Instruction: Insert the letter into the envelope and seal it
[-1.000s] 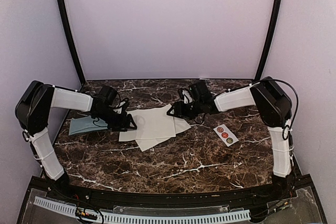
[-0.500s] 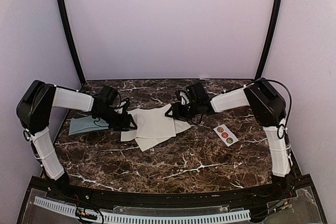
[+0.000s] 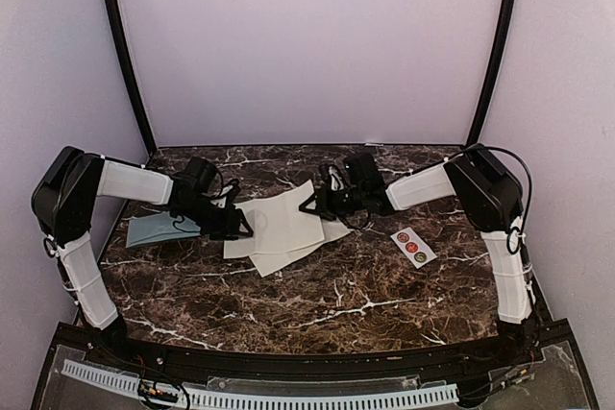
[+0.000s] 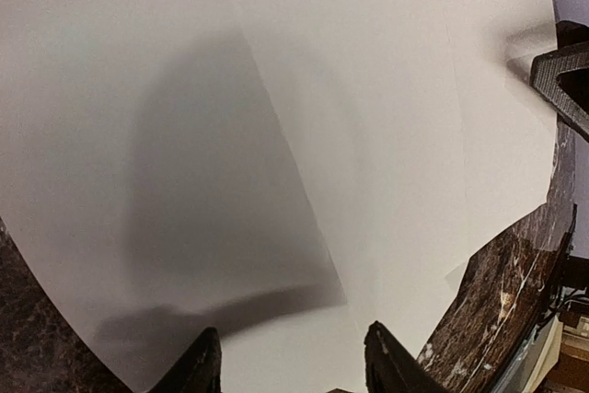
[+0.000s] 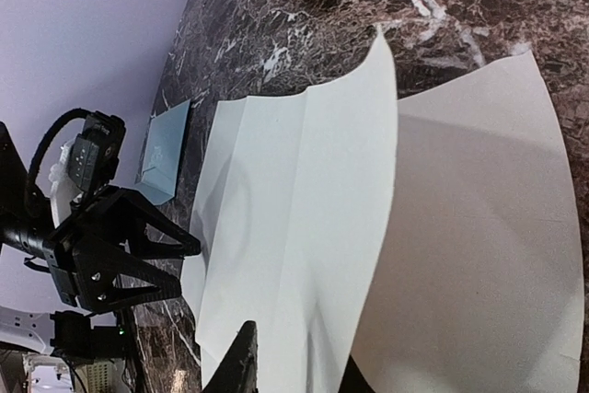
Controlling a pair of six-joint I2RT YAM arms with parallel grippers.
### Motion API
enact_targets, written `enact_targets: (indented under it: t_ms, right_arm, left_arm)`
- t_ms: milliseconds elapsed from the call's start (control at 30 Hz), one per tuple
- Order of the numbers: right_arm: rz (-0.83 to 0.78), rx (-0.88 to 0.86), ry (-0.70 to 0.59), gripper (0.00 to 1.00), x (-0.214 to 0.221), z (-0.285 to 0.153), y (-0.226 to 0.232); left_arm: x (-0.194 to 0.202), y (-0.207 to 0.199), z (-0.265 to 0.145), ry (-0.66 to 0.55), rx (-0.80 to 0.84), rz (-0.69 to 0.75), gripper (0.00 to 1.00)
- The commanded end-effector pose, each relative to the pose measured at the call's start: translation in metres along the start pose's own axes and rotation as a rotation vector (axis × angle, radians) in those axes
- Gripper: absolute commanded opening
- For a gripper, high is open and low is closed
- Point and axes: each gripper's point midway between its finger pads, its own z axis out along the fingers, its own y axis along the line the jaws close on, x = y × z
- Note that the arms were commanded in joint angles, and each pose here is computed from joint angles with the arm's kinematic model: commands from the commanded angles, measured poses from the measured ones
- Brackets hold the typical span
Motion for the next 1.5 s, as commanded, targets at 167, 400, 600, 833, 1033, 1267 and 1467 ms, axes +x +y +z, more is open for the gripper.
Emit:
enact_targets:
  t_ms: [167,400,600,833,1033,1267,1467]
  right_arm:
    - [-0.046,-0.037,-0.029,0.03,-0.006,-0.003,0.017]
    - [-0.195,-0.112,-0.109,0.0,-0.029,-0.049,0.081]
    - [-0.358,-0.146,-0.17,0.0,-0.037,-0.11,0.141]
    - [-0.497,-0.225,-0.216,0.0,-0.024,-0.174,0.197]
    - [-0.578,-0.322,-0.279,0.0,-0.011,-0.22,0.237]
    - [-0.625,-0.406,-0.289,0.0,0.005,-0.242,0.255]
    - [-0.648,-0.494,-0.268,0.0,0.016,-0.251,0.268]
  left_arm:
    - [0.016,0.001,0.008,0.064,-0.013,-0.001,0.52]
    - [-0.027,-0.023,-0.044,-0.168,-0.043,0.13,0.62]
    - [-0.054,-0.081,-0.141,-0.51,0.077,0.204,0.8]
    - [-0.038,-0.151,-0.211,-0.649,0.391,0.266,0.91]
    - [-0.019,-0.199,-0.231,-0.621,0.526,0.376,0.93]
    - [-0.014,-0.235,-0.226,-0.585,0.63,0.42,0.93]
    - [-0.011,-0.255,-0.213,-0.542,0.708,0.445,0.93]
